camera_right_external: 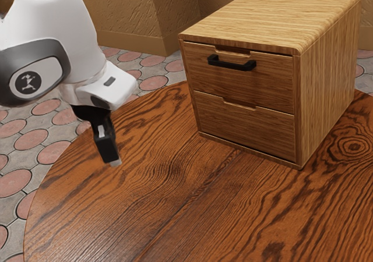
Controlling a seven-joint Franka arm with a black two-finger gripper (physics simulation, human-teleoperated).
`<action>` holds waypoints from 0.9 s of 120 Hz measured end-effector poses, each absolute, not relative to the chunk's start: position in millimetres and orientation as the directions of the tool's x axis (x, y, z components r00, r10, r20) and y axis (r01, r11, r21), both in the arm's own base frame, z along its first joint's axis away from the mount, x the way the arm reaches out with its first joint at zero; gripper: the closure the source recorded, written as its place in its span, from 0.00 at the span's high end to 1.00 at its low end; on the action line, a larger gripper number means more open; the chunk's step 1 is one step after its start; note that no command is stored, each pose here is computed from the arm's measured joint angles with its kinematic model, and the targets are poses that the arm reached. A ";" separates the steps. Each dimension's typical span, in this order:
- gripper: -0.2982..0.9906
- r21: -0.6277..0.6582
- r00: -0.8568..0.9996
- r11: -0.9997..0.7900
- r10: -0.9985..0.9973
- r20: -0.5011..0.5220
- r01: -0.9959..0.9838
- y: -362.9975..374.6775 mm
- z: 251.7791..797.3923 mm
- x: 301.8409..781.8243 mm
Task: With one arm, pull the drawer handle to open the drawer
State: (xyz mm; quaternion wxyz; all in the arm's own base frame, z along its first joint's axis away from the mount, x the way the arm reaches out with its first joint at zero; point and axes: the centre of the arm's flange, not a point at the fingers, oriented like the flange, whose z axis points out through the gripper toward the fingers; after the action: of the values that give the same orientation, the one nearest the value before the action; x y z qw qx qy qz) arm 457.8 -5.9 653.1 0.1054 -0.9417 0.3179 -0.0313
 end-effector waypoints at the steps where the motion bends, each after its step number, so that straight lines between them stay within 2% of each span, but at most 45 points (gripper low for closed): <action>1: 0.77 -0.221 0.785 -0.765 -0.619 -0.006 -0.605 -7.9 654.2 460.1; 17: 0.77 -0.248 0.621 -0.614 -0.781 0.060 -0.749 -30.8 676.6 496.7; 30: 0.77 -0.264 0.484 -0.489 -0.870 0.089 -0.831 -35.7 674.6 514.4; 47: 0.77 -0.295 0.286 -0.318 -0.947 0.145 -0.901 -54.3 675.6 522.7; 60: 0.77 -0.325 0.220 -0.274 -0.956 0.195 -0.905 -43.9 675.5 533.0; 108: 0.77 -0.430 0.077 -0.138 -0.985 0.157 -0.892 -45.7 684.8 543.0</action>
State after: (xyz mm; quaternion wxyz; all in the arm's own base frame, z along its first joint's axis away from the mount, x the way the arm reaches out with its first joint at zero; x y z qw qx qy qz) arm 543.0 -45.7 684.8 0.1116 -0.7253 0.6468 -0.2075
